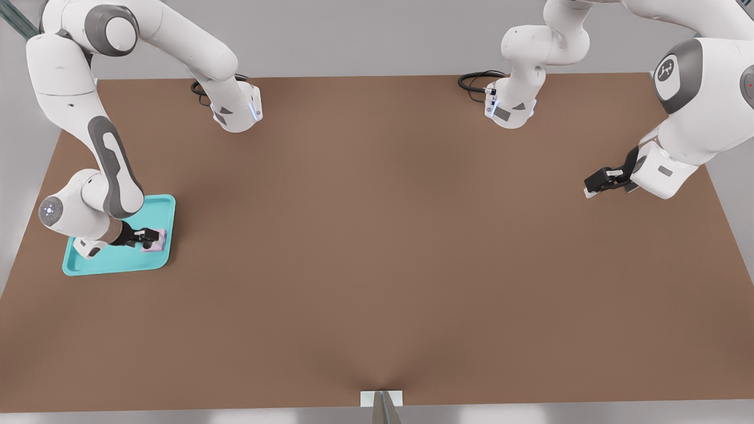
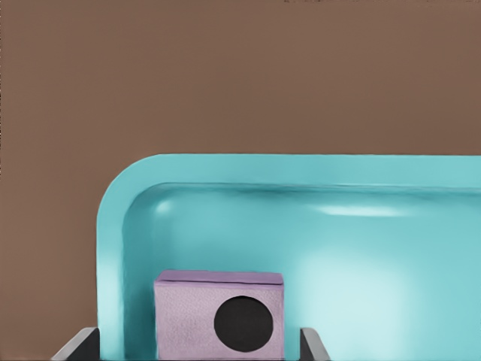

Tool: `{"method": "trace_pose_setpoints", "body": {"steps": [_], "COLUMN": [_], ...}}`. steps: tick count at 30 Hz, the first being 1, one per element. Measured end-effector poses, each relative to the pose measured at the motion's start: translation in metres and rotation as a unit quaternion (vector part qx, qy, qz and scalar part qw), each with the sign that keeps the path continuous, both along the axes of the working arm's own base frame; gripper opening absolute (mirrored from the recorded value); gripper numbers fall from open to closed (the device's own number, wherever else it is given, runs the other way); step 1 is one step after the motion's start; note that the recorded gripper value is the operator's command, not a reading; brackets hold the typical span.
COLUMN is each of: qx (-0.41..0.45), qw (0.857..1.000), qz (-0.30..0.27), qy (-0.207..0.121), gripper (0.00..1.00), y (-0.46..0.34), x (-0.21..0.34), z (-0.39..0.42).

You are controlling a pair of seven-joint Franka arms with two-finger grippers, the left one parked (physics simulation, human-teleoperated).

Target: Keep left arm still and place phone on the tray with right arm

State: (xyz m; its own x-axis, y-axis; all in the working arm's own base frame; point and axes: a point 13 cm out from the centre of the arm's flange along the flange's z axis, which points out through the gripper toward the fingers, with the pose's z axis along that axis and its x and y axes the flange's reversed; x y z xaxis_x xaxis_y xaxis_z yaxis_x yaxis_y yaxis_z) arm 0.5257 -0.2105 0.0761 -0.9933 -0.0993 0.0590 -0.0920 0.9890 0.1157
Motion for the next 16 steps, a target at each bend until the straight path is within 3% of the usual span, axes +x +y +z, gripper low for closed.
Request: {"method": "trace_pose_setpoints", "body": {"steps": [2, 4, 6, 8, 9, 11, 16], "qx": [-0.015, -0.043, -0.057, -0.086, -0.109, -0.130, -0.096], "qw": [0.999, 0.992, 0.973, 0.948, 0.945, 0.956, 0.983], "qz": [0.017, 0.053, 0.145, 0.236, 0.242, 0.207, 0.134], "qy": [-0.033, -0.105, -0.173, -0.198, -0.191, -0.165, -0.076], "gripper": [1.00, 1.00, 1.00, 1.00, 1.00, 1.00, 1.00], "y": [-0.009, -0.004, 0.093, 0.222, 0.249, 0.243, 0.232], "x": [0.032, 0.117, 0.186, 0.184, 0.169, 0.127, 0.076], "z": [0.040, 0.152, 0.284, 0.378, 0.405, 0.435, 0.408]}}
